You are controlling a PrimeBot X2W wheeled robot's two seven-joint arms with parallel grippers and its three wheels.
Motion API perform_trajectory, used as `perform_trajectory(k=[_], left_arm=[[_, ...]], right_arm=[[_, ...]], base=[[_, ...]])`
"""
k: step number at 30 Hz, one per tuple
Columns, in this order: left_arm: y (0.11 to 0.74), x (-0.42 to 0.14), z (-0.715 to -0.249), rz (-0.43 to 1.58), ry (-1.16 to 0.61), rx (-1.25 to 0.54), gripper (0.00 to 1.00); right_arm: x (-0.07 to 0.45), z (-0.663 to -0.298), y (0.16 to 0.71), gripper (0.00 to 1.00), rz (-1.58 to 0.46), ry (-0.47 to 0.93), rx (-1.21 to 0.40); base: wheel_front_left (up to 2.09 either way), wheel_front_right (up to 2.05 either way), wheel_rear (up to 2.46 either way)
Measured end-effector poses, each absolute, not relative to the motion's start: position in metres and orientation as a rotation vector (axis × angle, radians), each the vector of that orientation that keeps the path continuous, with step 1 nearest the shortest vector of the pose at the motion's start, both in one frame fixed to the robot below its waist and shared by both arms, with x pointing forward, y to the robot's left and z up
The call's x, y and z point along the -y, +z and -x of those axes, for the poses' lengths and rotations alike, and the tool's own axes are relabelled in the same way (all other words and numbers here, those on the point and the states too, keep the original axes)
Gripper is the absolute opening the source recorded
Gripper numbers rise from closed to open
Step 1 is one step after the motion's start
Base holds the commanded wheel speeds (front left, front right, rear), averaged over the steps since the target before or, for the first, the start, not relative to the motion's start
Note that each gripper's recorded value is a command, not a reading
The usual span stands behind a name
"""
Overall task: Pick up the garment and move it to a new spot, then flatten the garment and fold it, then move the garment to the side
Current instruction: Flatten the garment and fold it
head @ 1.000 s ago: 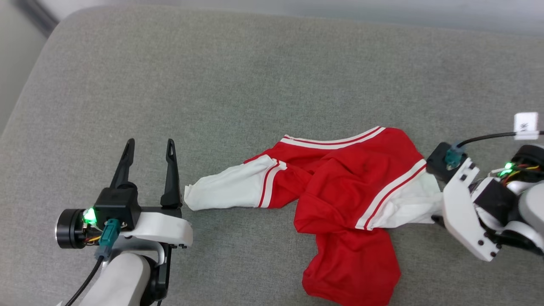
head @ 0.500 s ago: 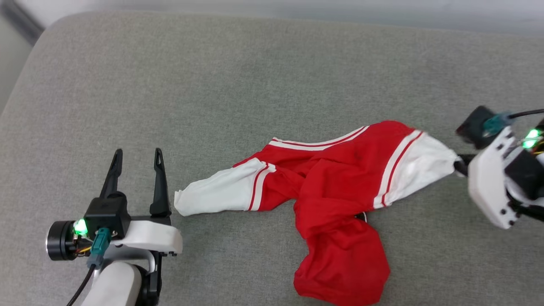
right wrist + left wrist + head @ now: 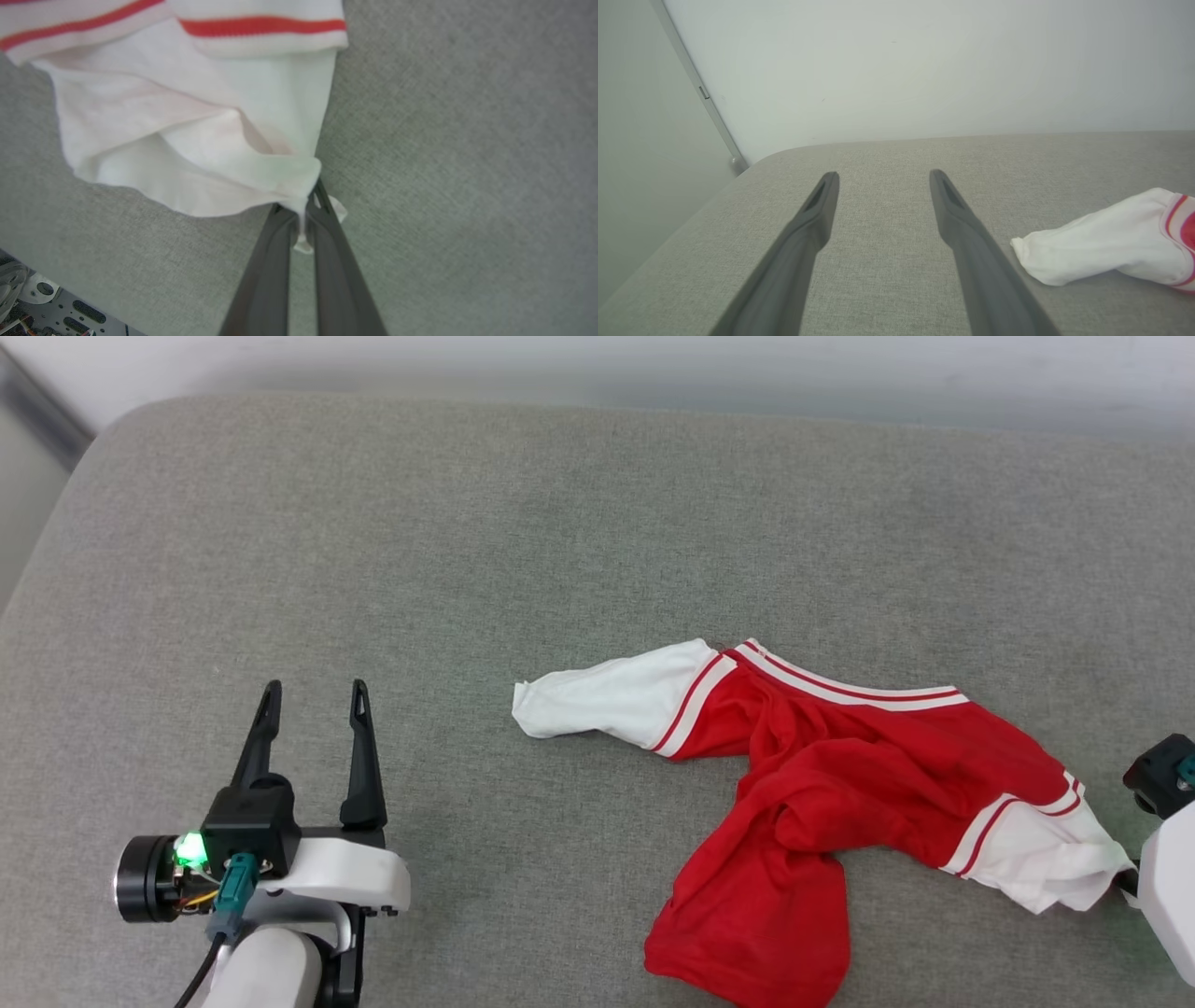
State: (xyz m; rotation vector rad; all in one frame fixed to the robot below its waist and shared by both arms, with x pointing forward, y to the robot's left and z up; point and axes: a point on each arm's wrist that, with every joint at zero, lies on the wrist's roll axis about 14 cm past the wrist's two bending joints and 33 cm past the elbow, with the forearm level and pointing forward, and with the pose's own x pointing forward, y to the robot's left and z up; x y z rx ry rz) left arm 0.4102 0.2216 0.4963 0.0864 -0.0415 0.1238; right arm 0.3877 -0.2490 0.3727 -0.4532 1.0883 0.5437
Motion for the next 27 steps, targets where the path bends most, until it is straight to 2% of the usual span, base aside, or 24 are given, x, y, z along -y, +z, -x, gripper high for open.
perform_trajectory(k=[3,4,5,6,14,21,26,27], left_arm=[[0.494,-0.221,-0.408,-0.086,0.123,0.035,1.0],[0.493,-0.22,-0.407,-0.09,0.118,0.031,1.0],[0.493,-0.22,-0.406,-0.09,0.113,0.031,1.0],[0.494,-0.219,-0.406,-0.092,0.11,0.035,1.0],[0.511,-0.217,-0.418,-0.132,0.046,0.073,1.0],[0.544,-0.206,-0.456,-0.212,-0.072,0.119,1.0],[0.554,-0.2,-0.482,-0.236,-0.134,0.058,1.0],[0.565,-0.196,-0.495,-0.265,-0.165,0.054,1.0]], right_arm=[[0.246,-0.386,0.37,0.0,0.392,0.526,-1.065],[0.244,-0.387,0.371,0.15,0.375,0.521,-1.041],[0.242,-0.39,0.373,0.49,0.359,0.514,-1.012],[0.239,-0.395,0.378,1.0,0.343,0.511,-0.975],[0.237,-0.427,0.452,1.0,0.341,0.486,-0.628],[0.236,-0.449,0.533,1.0,0.314,0.432,-0.248],[0.23,-0.454,0.571,1.0,0.265,0.357,0.018],[0.226,-0.452,0.579,1.0,0.246,0.32,0.114]], base=[[0.0,0.0,0.0],[0.0,0.0,0.0],[0.0,0.0,0.0],[0.0,0.0,0.0],[0.0,0.0,0.0],[0.0,0.0,0.0],[0.0,0.0,0.0],[0.0,0.0,0.0]])
